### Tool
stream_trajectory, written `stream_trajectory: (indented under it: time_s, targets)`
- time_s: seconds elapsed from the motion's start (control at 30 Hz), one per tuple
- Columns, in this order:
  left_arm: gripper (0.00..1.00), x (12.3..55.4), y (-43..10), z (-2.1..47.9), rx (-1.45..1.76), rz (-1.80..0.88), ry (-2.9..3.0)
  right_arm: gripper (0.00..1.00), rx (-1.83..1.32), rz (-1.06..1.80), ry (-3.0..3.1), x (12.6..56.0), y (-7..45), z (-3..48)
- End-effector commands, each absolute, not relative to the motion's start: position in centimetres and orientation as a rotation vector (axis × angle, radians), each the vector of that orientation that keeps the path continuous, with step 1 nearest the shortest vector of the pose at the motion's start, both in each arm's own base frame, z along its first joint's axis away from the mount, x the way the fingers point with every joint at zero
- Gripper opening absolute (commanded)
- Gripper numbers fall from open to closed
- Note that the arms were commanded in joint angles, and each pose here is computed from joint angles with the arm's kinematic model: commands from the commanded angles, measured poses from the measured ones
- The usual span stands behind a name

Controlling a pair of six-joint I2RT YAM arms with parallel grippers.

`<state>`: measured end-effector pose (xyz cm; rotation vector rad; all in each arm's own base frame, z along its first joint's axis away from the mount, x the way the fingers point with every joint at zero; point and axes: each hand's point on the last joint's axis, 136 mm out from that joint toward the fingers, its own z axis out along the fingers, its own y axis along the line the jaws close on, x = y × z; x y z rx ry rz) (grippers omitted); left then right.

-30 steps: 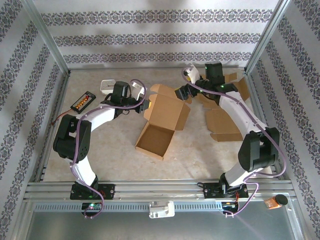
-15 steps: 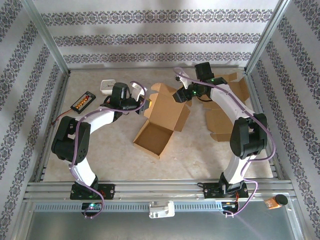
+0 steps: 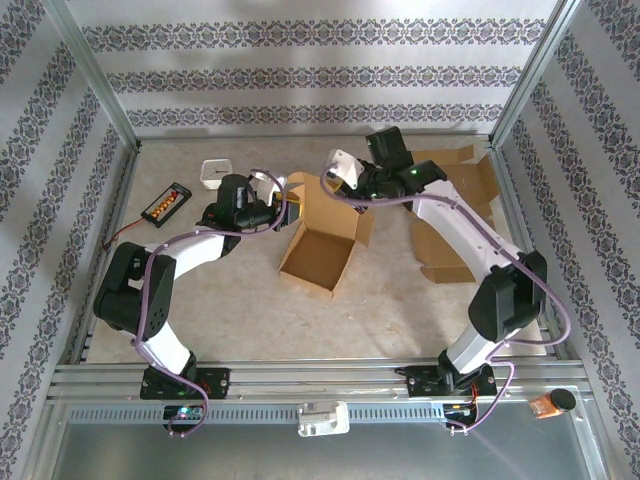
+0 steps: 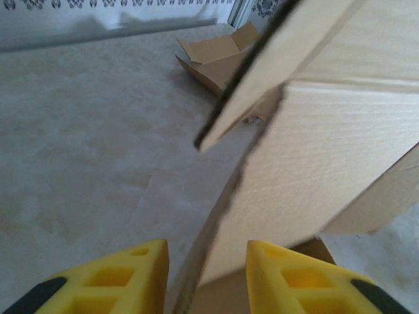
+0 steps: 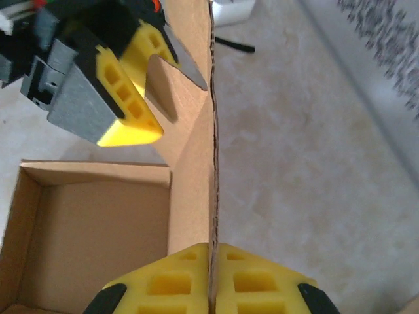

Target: Fold the paper box

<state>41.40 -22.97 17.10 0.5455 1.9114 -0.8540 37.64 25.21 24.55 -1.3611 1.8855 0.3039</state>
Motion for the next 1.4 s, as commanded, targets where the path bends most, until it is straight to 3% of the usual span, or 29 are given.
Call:
stream_trajectory:
  time_s: [0.0,0.33,0.53,0.73,1.07,1.37]
  targets:
    - [0.43,40.9,-23.0,19.6,0.476,-0.892,1.821,0.07,-1.495,0.048,1.773,37.8,24.5,23.9]
    - [0.50,38.3,-19.8,20.0,0.316,-0.798,1.875,0.07,-1.621,-0.010,1.690,36.8,24.7,21.0]
    - [0.51,36.5,-20.2,18.0,0.608,-0.685,2.038,0.07,-1.625,0.032,1.666,36.4,25.1,21.3]
    - [0.53,37.8,-20.2,15.7,0.774,-0.574,2.079,0.08,-1.582,0.143,1.614,35.6,25.6,23.5]
    - [0.55,40.8,-22.5,16.3,0.907,-0.599,1.939,0.08,-1.554,0.295,1.595,35.0,25.8,24.4]
    - [0.51,41.1,-22.9,16.8,0.929,-0.601,1.902,0.08,-1.559,0.290,1.589,35.1,25.9,24.4]
